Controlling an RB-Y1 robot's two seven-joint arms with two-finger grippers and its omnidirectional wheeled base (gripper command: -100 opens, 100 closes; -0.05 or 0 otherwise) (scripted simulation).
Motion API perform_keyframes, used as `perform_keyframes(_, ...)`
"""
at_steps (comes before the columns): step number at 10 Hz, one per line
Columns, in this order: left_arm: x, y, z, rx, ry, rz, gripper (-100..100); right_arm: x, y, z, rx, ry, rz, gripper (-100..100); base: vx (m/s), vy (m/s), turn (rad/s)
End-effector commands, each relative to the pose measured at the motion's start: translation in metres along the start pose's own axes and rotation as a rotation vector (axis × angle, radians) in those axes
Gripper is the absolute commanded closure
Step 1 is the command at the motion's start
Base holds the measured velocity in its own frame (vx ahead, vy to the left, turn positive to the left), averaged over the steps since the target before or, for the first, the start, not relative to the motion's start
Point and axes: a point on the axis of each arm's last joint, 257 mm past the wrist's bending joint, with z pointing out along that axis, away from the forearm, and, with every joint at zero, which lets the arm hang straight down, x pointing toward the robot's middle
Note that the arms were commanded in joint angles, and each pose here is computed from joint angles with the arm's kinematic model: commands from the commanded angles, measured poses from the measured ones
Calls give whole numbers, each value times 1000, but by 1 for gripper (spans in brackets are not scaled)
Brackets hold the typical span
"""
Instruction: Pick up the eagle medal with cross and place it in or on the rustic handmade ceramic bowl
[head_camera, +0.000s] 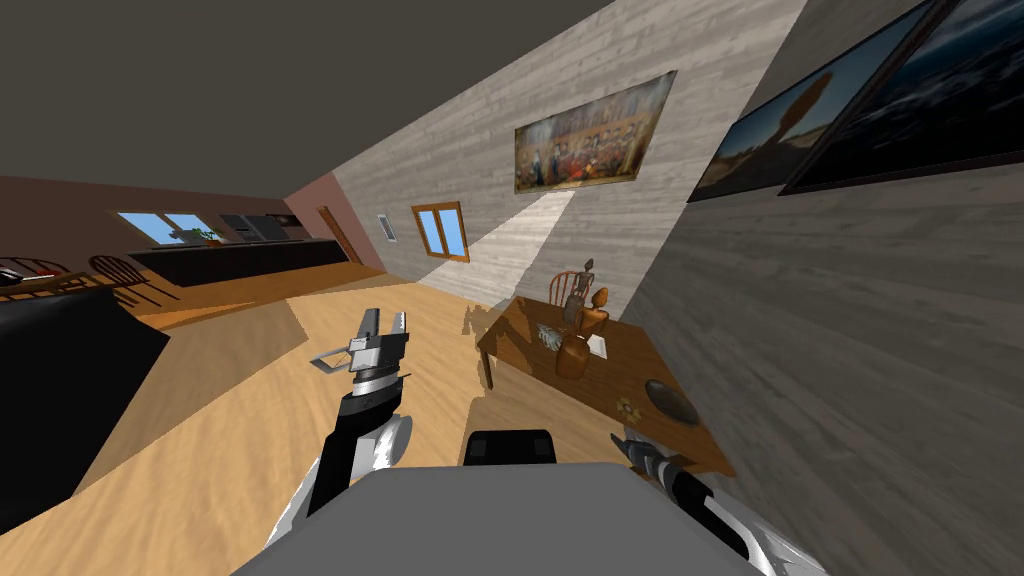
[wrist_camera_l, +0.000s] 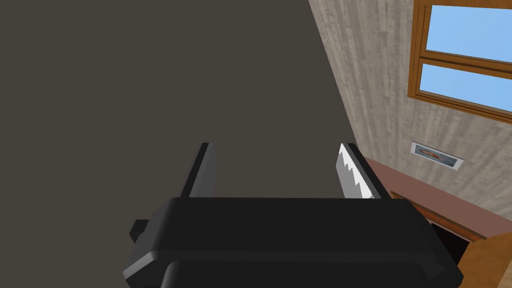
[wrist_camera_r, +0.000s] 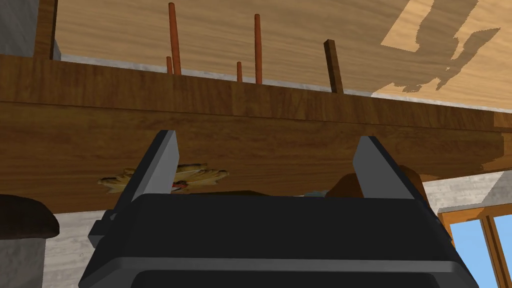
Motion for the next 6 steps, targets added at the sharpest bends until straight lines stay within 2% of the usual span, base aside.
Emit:
perform_keyframes(1,0,0,0,0,0,0,0,8,-15,-5,25,24,-18,-100,19,18,69)
perform_keyframes(2,0,0,0,0,0,0,0,15,-34,-11,56,54,-56,-100,32,35,88)
perform_keyframes(3,0,0,0,0,0,0,0,18,-37,-13,63,61,-55,-100,27,26,57)
perform_keyframes(6,0,0,0,0,0,0,0,39,-98,-39,161,155,-150,-100,36,34,136)
